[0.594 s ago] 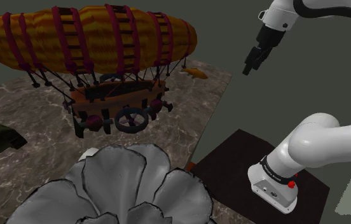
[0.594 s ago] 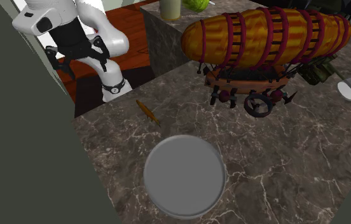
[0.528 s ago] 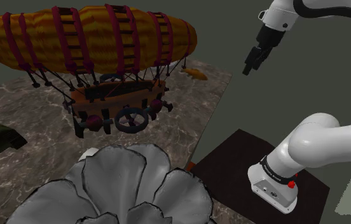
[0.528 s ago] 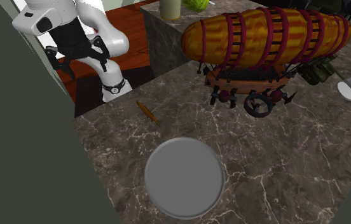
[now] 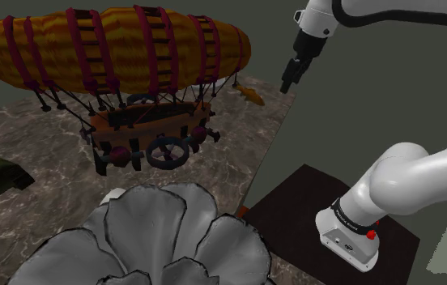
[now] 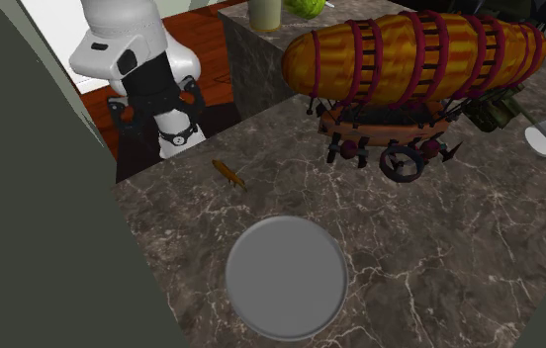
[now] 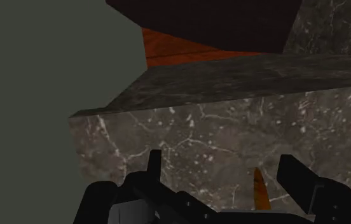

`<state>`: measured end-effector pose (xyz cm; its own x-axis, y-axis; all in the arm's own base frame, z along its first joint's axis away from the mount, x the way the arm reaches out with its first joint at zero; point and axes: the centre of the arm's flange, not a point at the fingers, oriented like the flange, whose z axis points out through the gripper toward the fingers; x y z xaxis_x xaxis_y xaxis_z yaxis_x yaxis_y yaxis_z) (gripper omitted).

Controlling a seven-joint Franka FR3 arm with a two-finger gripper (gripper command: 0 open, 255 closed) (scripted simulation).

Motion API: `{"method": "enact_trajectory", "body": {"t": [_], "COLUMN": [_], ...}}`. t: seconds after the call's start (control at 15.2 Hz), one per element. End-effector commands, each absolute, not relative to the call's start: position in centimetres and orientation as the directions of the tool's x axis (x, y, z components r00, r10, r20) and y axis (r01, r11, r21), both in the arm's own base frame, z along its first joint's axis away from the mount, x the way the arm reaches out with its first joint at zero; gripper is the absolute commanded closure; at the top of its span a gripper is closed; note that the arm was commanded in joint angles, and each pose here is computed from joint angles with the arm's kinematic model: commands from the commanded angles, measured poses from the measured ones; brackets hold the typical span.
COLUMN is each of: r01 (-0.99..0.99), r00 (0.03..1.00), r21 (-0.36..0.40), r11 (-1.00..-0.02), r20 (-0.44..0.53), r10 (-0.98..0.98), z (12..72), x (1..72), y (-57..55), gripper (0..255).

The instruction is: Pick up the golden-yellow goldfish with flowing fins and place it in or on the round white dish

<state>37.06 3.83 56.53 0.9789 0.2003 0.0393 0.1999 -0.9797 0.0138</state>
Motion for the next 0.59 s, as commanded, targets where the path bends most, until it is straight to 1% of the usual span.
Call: {"method": "enact_trajectory", "body": {"t": [0.0,0.53], "r01": [0.245,0.4], "r00": [0.968,0.911], "r21": [0.029,0.091], "r11": [-0.969,-0.912], "r20": [0.048,0.067], "r10": [0.246,0.406], "z": [56.5,55.4], "x": [39.0,44.8], "y": [6.0,14.0], "gripper": [0,0]}}
